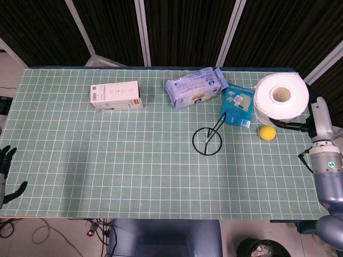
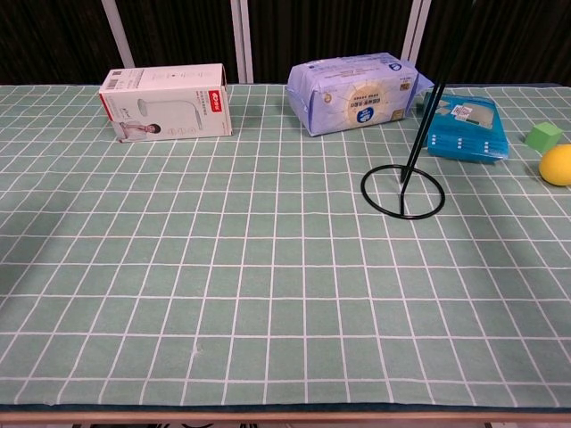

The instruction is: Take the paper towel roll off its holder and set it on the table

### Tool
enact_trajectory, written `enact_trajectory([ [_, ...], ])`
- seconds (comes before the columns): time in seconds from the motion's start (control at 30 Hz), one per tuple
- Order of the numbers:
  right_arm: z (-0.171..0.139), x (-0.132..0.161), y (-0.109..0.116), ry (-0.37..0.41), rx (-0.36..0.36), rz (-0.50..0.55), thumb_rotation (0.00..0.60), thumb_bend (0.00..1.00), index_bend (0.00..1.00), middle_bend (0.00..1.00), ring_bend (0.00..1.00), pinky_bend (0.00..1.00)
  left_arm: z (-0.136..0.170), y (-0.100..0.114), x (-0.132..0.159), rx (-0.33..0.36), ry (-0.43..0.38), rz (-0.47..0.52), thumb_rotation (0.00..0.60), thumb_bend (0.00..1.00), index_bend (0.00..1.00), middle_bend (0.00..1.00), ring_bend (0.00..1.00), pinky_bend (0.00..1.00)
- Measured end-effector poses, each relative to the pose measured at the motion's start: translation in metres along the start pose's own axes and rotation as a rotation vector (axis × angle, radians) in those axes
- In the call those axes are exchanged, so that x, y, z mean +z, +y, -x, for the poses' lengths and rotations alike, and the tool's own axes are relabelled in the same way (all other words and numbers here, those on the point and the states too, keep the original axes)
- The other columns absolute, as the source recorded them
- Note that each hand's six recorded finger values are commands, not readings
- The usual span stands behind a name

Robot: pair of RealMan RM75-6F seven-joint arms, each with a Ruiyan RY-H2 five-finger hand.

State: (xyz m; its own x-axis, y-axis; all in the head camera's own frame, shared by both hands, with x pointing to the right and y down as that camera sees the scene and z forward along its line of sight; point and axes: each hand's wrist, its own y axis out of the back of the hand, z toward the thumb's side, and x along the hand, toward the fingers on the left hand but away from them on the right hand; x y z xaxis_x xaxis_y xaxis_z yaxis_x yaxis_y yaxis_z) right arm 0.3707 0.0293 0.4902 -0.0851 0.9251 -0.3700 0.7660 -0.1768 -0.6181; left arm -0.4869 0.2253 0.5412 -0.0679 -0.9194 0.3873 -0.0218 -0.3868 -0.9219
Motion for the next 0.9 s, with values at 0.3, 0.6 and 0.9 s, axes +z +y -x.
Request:
enact_trajectory([
  [0.3,-0.045,-0.073,0.001,-0.131,0.037,-0.018,0.6,0.0,0.26,0.23,0.3,0.1,0.0,0.0,0.0,0.0,0.003,-0.001,0.6,0.24,0.05,0.0,0.0,0.0],
  [0.6,-0.101,-0.115,-0.06,-0.201,0.168,0.064,0.6,0.0,0.26,0.23,0.3,0.1,0.0,-0.001,0.002,-0.005,-0.003,-0.002,0.6,0.24,0.05,0.0,0.0,0.0],
  [0.9,-0.13,-0.124,-0.152,-0.212,0.299,0.236,0.6,0.0,0.26,0.23,0.3,0.1,-0.001,0.0,0.0,-0.005,0.001,0.002,0.6,0.24,0.06,0.0,0.0,0.0],
])
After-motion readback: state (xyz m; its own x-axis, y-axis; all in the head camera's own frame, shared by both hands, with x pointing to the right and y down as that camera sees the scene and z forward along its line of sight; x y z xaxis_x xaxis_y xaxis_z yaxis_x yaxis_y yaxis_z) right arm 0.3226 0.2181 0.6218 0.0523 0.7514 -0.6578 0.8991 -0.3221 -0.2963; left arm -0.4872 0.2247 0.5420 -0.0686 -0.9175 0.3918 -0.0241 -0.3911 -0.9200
